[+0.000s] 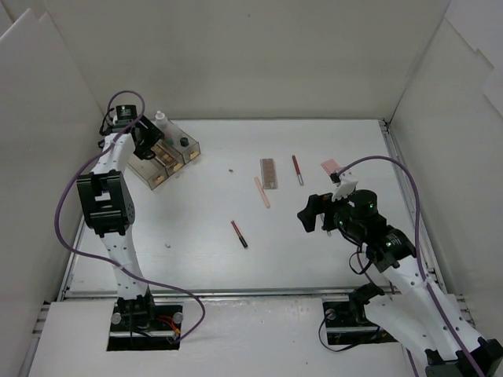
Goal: Organize the makeup
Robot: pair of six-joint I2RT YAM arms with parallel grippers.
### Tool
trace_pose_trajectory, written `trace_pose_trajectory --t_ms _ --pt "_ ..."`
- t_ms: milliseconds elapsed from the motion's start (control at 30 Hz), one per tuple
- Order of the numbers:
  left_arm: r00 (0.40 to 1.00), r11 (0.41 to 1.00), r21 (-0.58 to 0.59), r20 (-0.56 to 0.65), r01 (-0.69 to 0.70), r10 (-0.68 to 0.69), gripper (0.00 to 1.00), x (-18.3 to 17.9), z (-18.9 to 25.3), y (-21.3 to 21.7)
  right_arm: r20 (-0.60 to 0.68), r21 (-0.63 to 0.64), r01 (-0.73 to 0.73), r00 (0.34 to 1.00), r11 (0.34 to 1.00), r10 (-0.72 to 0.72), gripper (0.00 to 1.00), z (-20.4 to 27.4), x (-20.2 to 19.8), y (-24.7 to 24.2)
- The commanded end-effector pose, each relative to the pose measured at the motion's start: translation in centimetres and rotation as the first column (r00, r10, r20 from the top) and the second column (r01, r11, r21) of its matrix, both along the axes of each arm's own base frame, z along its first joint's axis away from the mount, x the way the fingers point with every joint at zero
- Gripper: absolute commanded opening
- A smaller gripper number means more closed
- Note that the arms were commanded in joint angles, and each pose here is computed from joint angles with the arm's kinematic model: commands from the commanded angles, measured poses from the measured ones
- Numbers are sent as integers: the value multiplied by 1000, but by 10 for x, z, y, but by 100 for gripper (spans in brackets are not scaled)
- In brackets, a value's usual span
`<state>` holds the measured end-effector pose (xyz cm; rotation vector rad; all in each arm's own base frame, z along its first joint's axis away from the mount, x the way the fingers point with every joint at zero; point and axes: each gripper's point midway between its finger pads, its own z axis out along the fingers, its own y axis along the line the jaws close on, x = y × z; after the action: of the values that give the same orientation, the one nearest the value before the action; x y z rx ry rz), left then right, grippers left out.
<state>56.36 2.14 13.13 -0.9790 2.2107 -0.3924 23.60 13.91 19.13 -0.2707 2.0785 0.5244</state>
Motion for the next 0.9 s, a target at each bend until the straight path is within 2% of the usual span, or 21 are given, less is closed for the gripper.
trace_pose_trajectory --t_ms 0,133,267,400,533,733,867 --pt "989 1000 12 148 1 -2 64 -1 61 2 84 33 31 996 999 -34 96 31 8 -2" --pt "980 996 65 188 59 -70 62 -29 95 -16 69 19 47 996 999 -48 96 28 12 -2" --pt "962 964 171 145 204 -229 62 -69 105 -59 38 1 67 997 998 -67 95 24 25 0" --pt "933 910 262 79 321 -352 62 -112 97 -98 -9 -34 103 995 994 -104 94 17 46 3" --pt "907 875 277 29 396 -419 63 -158 83 -120 -38 -40 131 990 991 -133 92 19 68 11" --pt "892 855 290 9 429 -451 66 -209 77 -121 -89 -114 229 967 967 -240 88 0 102 5" --pt "891 848 314 13 426 -453 76 -237 82 -113 -89 -198 307 940 931 -329 88 -14 129 -27"
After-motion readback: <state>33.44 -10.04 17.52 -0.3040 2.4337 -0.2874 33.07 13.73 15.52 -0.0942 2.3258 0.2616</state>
